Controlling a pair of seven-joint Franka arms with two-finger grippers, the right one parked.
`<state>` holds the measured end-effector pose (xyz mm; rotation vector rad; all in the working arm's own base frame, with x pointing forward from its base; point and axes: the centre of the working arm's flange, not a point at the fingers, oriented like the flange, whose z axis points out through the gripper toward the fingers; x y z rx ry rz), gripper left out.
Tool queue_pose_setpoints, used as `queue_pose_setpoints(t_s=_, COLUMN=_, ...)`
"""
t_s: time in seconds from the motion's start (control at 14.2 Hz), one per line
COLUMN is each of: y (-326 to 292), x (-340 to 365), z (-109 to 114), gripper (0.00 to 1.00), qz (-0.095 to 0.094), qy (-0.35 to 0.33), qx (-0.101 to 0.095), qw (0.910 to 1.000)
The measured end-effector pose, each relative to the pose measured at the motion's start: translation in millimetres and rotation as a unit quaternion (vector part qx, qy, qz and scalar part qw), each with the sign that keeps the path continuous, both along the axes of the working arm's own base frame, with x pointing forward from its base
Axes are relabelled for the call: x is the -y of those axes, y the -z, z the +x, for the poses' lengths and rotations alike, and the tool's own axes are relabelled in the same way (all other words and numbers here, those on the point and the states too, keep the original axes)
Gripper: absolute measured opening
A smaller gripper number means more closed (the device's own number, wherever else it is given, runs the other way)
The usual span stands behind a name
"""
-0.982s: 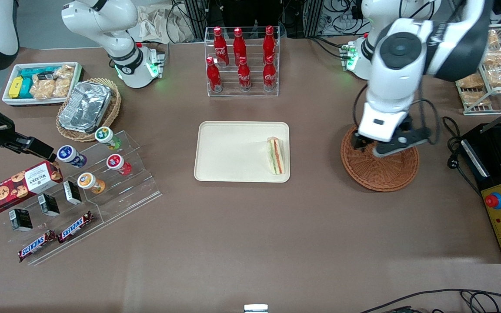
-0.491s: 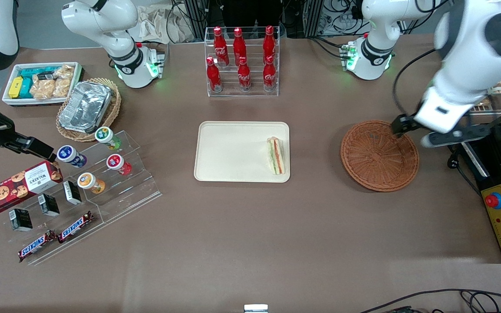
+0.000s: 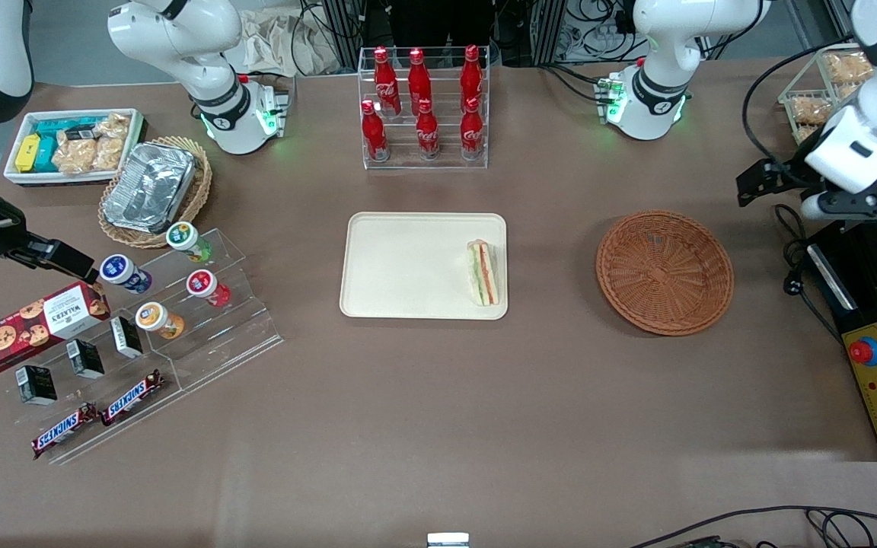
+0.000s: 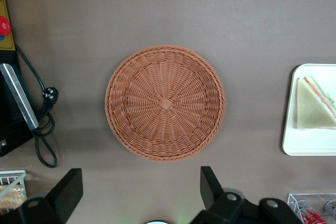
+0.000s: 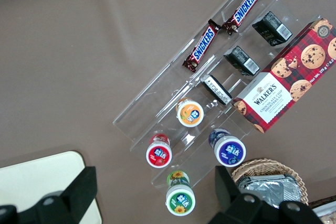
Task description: Place sandwich from basket to tray
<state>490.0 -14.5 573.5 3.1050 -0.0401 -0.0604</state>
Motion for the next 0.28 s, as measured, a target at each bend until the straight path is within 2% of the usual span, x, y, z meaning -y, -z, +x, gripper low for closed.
queue_pose_setpoints(t_s=0.28, y=-20.8, x=0.4, z=3.1, gripper=1.0, qz=-0.001, qy=0.013, qx=-0.001, qw=0.9999)
